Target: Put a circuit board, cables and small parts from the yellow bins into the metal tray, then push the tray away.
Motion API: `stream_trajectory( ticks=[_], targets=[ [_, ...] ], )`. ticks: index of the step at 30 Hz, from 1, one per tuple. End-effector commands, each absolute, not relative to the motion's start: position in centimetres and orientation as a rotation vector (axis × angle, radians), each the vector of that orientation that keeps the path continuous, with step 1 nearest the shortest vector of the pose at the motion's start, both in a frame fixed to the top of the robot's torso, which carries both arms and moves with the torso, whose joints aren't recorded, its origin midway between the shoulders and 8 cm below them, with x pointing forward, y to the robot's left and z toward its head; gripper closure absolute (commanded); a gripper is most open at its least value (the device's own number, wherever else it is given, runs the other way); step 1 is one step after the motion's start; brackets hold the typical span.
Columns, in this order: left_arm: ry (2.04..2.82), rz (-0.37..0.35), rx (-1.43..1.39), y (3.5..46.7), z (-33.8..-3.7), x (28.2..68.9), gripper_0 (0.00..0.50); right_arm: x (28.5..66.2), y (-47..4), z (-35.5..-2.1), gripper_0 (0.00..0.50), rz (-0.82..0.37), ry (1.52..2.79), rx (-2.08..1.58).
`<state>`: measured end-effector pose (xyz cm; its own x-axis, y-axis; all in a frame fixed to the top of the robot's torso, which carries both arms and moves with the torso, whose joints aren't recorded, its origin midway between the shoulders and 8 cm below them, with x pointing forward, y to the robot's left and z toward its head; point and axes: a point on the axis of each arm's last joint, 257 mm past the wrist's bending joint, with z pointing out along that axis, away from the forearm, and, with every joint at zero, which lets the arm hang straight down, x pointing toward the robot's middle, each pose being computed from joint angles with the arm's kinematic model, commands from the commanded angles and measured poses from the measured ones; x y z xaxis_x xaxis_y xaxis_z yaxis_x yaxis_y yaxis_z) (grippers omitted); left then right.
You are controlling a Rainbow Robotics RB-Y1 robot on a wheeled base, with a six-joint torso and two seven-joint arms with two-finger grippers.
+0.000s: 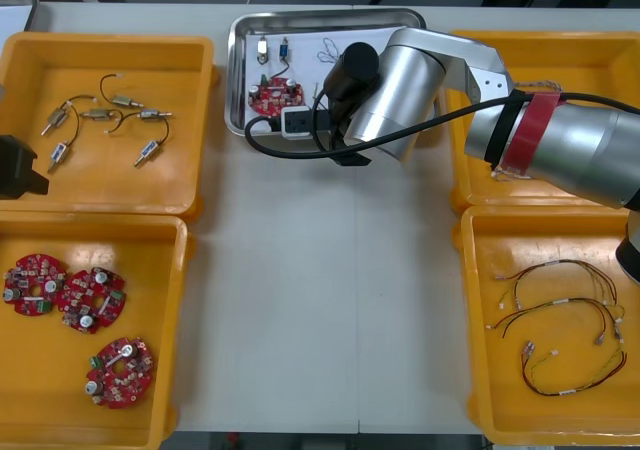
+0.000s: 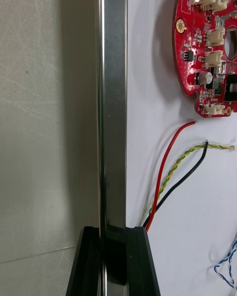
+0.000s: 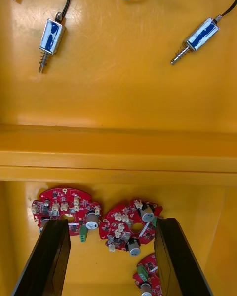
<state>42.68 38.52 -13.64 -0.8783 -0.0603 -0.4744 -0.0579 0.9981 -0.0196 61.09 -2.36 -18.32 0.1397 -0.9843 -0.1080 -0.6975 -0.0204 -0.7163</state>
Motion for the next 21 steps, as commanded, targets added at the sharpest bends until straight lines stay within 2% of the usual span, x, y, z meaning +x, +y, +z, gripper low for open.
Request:
stream_trajectory(
  ticks=[1,2,3,4,5,6,8,21],
  targets=[
    [2.608,0.06,-0.12,40.5,-11.9,42.3,0.0,61.0,0.6,-15.4,0.429,-0.582,1.522,-1.807],
    [2.608,0.06,-0.12,40.5,-11.9,42.3,0.0,60.8,0.6,-15.6,0.352,-0.575,1.53,-1.811],
    [2.608,0.06,-0.12,40.5,-11.9,42.3,0.0,60.7,0.4,-15.7,0.247,-0.573,1.541,-1.812],
    [2.608,0.06,-0.12,40.5,-11.9,42.3,0.0,60.6,0.4,-15.8,0.194,-0.571,1.545,-1.815],
    [2.608,0.06,-0.12,40.5,-11.9,42.3,0.0,60.5,0.4,-15.8,0.118,-0.573,1.547,-1.818],
    [2.608,0.06,-0.12,40.5,-11.9,42.3,0.0,60.4,0.2,-16.0,0.069,-0.577,1.551,-1.826],
    [2.608,0.06,-0.12,40.5,-11.9,42.3,0.0,60.4,-0.1,-15.8,0.004,-0.586,1.556,-1.829],
    [2.608,0.06,-0.12,40.5,-11.9,42.3,0.0,56.7,-2.3,-13.0,0.0,-0.633,1.666,-1.882]
  ],
)
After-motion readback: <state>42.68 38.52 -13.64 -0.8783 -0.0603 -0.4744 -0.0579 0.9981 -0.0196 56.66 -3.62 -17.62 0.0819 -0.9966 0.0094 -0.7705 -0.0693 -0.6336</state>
